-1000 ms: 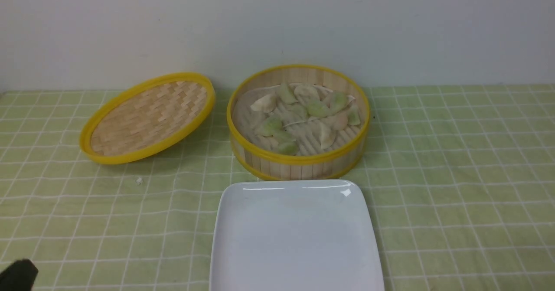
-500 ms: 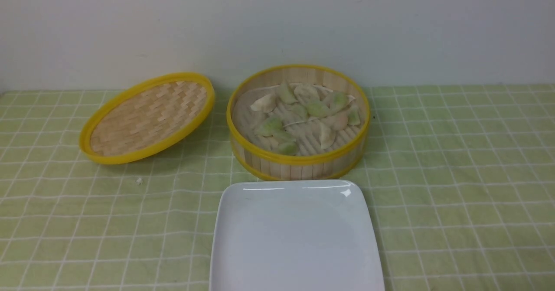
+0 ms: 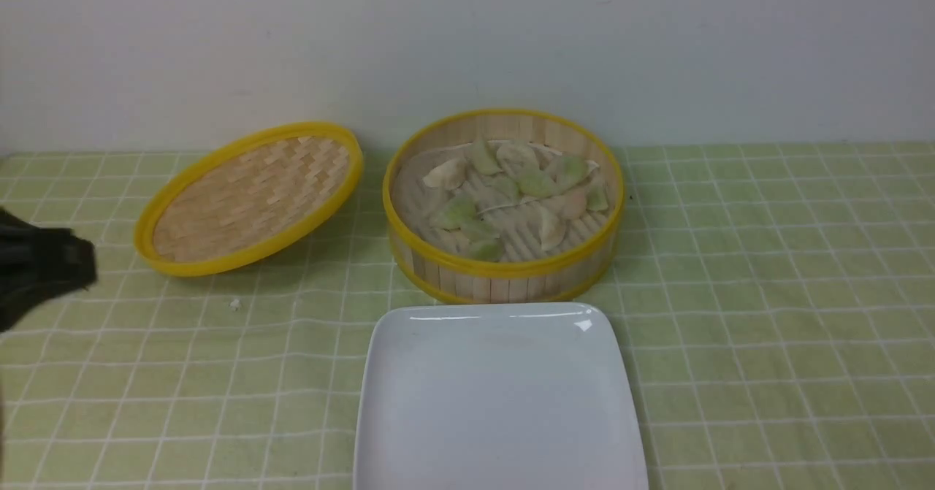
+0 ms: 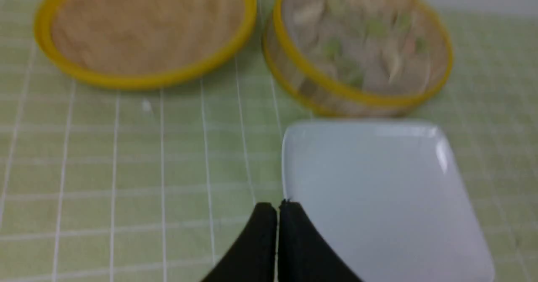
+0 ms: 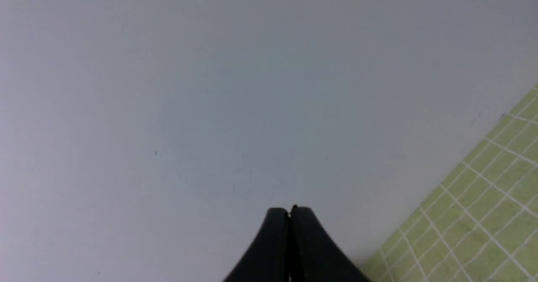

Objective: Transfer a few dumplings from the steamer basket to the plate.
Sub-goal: Use the left arm to grab a dumpling from the steamer

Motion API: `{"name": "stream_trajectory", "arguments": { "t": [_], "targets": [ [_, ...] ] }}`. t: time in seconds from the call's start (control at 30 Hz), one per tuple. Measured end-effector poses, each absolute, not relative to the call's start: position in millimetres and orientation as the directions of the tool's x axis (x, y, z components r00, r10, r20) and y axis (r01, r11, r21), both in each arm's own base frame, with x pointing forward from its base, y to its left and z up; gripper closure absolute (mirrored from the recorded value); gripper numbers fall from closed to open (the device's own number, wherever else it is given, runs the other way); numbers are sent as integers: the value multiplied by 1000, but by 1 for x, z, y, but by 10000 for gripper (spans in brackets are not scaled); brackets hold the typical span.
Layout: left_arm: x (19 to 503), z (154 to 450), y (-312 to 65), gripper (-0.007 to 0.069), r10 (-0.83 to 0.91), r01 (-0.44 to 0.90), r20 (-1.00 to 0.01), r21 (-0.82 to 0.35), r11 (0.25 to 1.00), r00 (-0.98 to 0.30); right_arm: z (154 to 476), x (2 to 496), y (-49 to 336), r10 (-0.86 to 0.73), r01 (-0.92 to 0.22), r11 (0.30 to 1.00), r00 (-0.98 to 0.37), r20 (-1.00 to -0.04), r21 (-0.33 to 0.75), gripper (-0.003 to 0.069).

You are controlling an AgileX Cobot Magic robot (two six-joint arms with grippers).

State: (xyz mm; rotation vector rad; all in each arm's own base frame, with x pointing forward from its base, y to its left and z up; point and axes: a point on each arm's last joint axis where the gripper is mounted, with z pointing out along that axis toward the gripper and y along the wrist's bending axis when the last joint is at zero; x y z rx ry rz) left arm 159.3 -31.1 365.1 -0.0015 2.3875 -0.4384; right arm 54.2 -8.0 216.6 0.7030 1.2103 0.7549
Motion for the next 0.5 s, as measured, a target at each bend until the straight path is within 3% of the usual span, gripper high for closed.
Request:
{"name": "stream_trajectory", "arguments": {
  "t": [0.1,0.23,0.37,0.43,0.5],
  "targets": [
    [200,341,-36,631,-19,176,-544,-304,936,-839,217,54,-9,837,-135,540,188,-513,831,675],
    [243,319,-49,631,81,254,-486,-302,919,-870,240,50,2,835,-164,548,62,-546,820,675],
    [292,306,-85,631,213,360,-434,-293,886,-876,300,48,19,603,-182,764,-140,-786,619,675],
    [312,305,-103,631,271,410,-429,-274,870,-862,318,59,26,431,-169,853,-307,-849,494,675],
    [333,305,-122,631,325,460,-439,-247,853,-837,332,71,29,277,-171,905,-459,-844,390,675]
  ]
}}
